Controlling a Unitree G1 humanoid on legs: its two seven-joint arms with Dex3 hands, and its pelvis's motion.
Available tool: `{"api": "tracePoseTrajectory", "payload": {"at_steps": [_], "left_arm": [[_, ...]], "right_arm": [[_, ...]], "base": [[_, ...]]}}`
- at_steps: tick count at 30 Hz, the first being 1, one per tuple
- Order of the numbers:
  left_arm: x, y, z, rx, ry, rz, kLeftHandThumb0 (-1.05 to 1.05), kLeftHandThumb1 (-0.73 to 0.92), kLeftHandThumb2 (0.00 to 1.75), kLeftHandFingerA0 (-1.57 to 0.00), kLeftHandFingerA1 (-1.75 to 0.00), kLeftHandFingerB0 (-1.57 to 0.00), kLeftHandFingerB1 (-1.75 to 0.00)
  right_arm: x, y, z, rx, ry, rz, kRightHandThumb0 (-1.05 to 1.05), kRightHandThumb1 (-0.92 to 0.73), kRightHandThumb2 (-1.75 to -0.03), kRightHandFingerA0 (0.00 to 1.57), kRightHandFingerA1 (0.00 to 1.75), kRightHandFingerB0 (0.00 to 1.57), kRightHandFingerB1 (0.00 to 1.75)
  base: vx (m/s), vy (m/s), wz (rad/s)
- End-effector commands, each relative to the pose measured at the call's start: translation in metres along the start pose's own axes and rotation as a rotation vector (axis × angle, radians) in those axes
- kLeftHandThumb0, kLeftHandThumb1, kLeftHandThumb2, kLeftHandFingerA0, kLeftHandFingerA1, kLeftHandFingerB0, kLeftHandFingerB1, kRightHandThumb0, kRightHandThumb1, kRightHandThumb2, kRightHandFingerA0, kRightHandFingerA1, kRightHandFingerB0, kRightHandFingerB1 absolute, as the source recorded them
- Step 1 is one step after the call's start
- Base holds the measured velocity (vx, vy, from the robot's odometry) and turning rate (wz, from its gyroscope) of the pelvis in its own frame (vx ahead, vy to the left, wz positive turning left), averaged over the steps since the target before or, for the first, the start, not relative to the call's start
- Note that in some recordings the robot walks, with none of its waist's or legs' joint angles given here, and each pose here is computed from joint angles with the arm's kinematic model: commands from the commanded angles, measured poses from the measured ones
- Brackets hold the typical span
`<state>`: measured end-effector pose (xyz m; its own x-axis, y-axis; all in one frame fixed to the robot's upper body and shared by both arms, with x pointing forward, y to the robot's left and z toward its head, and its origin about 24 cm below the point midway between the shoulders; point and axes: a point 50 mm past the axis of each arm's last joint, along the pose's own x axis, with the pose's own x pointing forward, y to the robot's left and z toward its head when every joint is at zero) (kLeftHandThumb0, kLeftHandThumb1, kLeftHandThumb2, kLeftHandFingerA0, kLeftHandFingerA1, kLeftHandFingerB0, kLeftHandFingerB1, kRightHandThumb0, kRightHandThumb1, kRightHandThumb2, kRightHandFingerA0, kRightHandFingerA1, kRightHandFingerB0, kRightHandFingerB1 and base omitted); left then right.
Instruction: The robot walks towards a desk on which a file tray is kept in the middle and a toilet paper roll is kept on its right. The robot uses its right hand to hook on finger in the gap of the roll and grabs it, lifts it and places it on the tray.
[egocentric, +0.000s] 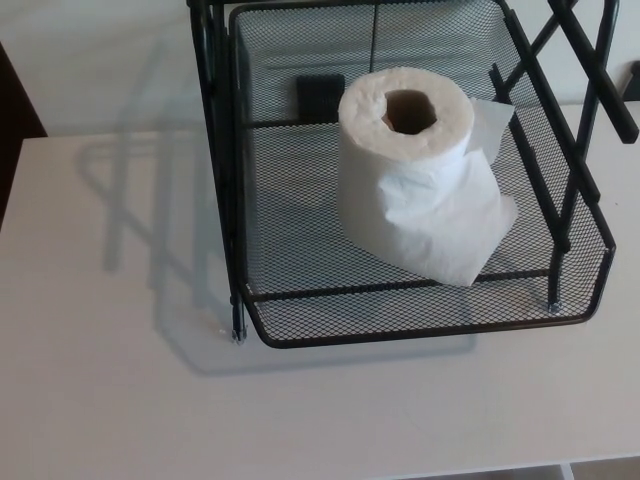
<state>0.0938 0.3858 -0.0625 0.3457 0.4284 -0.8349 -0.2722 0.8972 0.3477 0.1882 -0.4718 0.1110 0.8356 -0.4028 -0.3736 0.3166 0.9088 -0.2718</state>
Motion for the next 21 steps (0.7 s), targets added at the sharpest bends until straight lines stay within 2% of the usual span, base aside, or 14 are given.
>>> {"api": "tracePoseTrajectory", "payload": {"at_steps": [1,3,4,7,8,10,11,13,14,15,18,19,20,21], "left_arm": [[-0.001,0.014,-0.004,-0.119,-0.013,0.046,-0.85,0.92,1.21,-0.01,-0.17,0.0,-0.09],[-0.002,0.013,-0.005,-0.102,-0.025,0.045,-0.84,0.92,1.21,-0.01,-0.18,0.0,-0.09],[-0.003,0.014,-0.005,-0.103,-0.022,0.047,-0.84,0.92,1.21,-0.01,-0.19,0.0,-0.09],[-0.002,0.014,-0.005,-0.098,-0.018,0.052,-0.85,0.92,1.21,-0.04,-0.25,-0.02,-0.09],[-0.003,0.014,-0.006,-0.086,-0.021,0.049,-0.84,0.92,1.22,-0.03,-0.25,-0.01,-0.1],[-0.003,0.014,-0.005,-0.079,-0.017,0.05,-0.85,0.92,1.22,-0.03,-0.24,-0.01,-0.1],[-0.003,0.014,-0.005,-0.08,-0.016,0.05,-0.86,0.92,1.22,-0.04,-0.24,-0.02,-0.1],[-0.004,0.014,-0.005,-0.049,-0.01,0.053,-0.85,0.92,1.23,-0.07,-0.28,-0.04,-0.11],[-0.003,0.012,-0.003,-0.047,-0.01,0.054,-0.85,0.91,1.22,-0.07,-0.28,-0.05,-0.11],[-0.002,0.011,-0.001,-0.054,-0.011,0.052,-0.84,0.9,1.21,-0.07,-0.31,-0.05,-0.12],[-0.003,0.011,-0.001,-0.057,-0.016,0.045,-0.83,0.92,1.23,-0.02,-0.25,0.0,-0.12],[-0.003,0.01,0.0,-0.073,-0.02,0.04,-0.86,0.92,1.22,-0.06,-0.26,-0.04,-0.09],[-0.002,0.01,0.0,-0.079,-0.023,0.041,-0.84,0.92,1.22,-0.03,-0.25,-0.01,-0.11],[-0.002,0.01,0.0,-0.078,-0.026,0.032,-0.82,0.92,1.23,-0.01,-0.21,0.0,-0.12]], "right_arm": [[-0.012,0.02,-0.122,0.821,0.238,-0.56,-0.63,-0.5,-0.87,0.12,0.51,0.31,0.53],[-0.014,0.018,-0.122,0.527,0.245,-0.437,-0.72,-0.6,-0.95,0.06,0.52,0.15,0.54],[-0.015,0.017,-0.121,0.517,0.231,-0.364,-0.7,-0.84,-0.64,0.01,0.39,0.11,0.38],[-0.012,0.019,-0.121,0.706,0.238,-0.453,-0.63,-0.43,-0.81,0.03,0.48,0.22,0.5],[-0.012,0.02,-0.122,0.81,0.226,-0.482,-0.68,-0.76,-0.63,0.0,0.28,0.08,0.33],[-0.014,0.019,-0.123,0.586,0.251,-0.408,-0.38,-0.43,-1.02,0.01,0.53,0.0,0.5],[-0.013,0.02,-0.123,0.592,0.268,-0.45,-0.74,-0.54,-0.9,0.07,0.48,0.16,0.46],[-0.009,0.022,-0.121,0.546,0.296,-0.503,-0.67,-0.65,-0.59,0.2,0.47,0.29,0.34],[-0.007,0.022,-0.118,0.584,0.272,-0.471,-0.7,-0.58,-0.9,0.06,0.5,0.11,0.44],[-0.007,0.023,-0.116,0.553,0.277,-0.456,-0.69,-0.73,-0.62,0.19,0.48,0.25,0.35],[-0.006,0.024,-0.116,0.732,0.275,-0.429,-0.71,-0.54,-0.87,0.06,0.54,0.12,0.46],[-0.004,0.024,-0.113,0.611,0.299,-0.411,-0.37,-0.48,-1.04,0.05,0.54,0.0,0.5],[-0.006,0.024,-0.115,0.718,0.252,-0.383,-0.6,-0.67,-0.62,0.02,0.32,0.1,0.29],[-0.007,0.023,-0.115,0.744,0.249,-0.358,-0.73,-0.51,-0.9,0.02,0.44,0.07,0.33]], "base": [[0.0,0.0,0.0],[0.0,0.0,0.0],[0.0,0.0,0.0],[0.0,0.0,0.0],[0.0,0.0,0.0],[0.0,0.0,0.0],[0.0,0.0,0.0],[0.0,0.0,0.0],[0.0,0.0,0.0],[0.0,0.0,0.0],[0.0,0.0,0.0],[0.0,0.0,0.0],[0.0,0.0,0.0],[0.0,0.0,0.0]]}}
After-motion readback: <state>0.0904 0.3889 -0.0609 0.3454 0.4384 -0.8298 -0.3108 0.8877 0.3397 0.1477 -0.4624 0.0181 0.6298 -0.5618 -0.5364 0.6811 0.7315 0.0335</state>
